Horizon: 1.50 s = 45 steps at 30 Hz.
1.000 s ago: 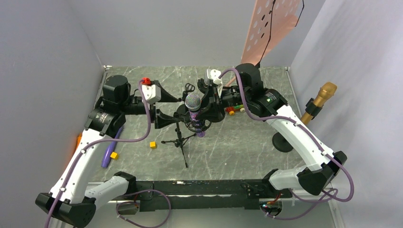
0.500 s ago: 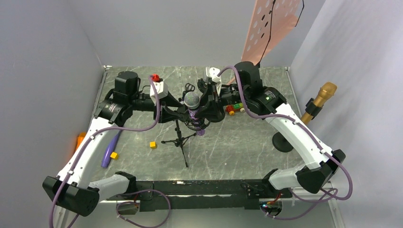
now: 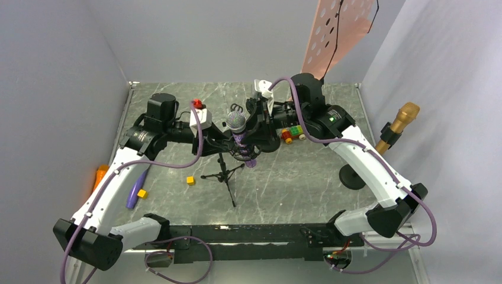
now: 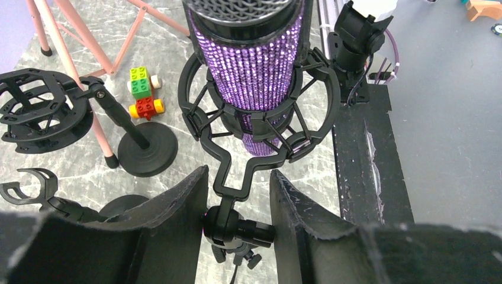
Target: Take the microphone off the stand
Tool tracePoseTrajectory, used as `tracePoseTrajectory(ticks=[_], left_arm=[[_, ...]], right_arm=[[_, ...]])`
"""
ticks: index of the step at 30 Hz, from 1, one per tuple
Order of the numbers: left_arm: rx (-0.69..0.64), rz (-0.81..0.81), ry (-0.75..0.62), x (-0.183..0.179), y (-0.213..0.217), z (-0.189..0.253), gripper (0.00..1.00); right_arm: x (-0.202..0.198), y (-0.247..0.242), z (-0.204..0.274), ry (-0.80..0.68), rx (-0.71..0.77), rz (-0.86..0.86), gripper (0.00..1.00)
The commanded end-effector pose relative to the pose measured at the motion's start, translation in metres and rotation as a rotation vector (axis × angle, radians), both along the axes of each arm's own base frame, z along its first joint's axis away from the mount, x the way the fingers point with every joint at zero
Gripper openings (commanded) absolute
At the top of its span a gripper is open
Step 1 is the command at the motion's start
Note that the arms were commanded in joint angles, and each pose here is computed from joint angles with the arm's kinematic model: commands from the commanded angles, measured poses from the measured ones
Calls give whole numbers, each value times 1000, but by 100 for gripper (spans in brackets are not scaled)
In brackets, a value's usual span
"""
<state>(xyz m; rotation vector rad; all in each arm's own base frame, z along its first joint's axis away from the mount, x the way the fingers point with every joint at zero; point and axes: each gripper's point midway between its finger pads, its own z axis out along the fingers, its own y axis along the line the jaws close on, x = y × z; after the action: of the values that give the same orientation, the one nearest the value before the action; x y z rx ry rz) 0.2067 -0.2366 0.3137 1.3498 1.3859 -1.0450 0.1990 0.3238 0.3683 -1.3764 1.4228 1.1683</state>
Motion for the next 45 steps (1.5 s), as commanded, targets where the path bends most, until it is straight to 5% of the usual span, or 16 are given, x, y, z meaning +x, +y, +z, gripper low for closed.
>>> tracePoseTrajectory(ticks=[1, 22, 28, 34, 40, 45], left_arm=[[14, -39, 4, -15, -1, -9, 44], [60, -30, 9, -14, 1, -25, 42], [27, 29, -6, -7, 0, -4, 68], [-12, 159, -143, 18, 7, 60, 86], [-136, 273, -235, 32, 14, 126, 99], [-238, 275, -187, 35, 6, 154, 99]], right_arm=[[2, 5, 53, -123, 122, 1, 0], [16, 8, 180, -311, 330, -56, 0], [26, -1, 235, -431, 421, -137, 0], [39, -3, 208, -370, 373, -173, 0], [43, 0, 173, -319, 319, -153, 0], [46, 6, 168, -310, 322, -129, 0]])
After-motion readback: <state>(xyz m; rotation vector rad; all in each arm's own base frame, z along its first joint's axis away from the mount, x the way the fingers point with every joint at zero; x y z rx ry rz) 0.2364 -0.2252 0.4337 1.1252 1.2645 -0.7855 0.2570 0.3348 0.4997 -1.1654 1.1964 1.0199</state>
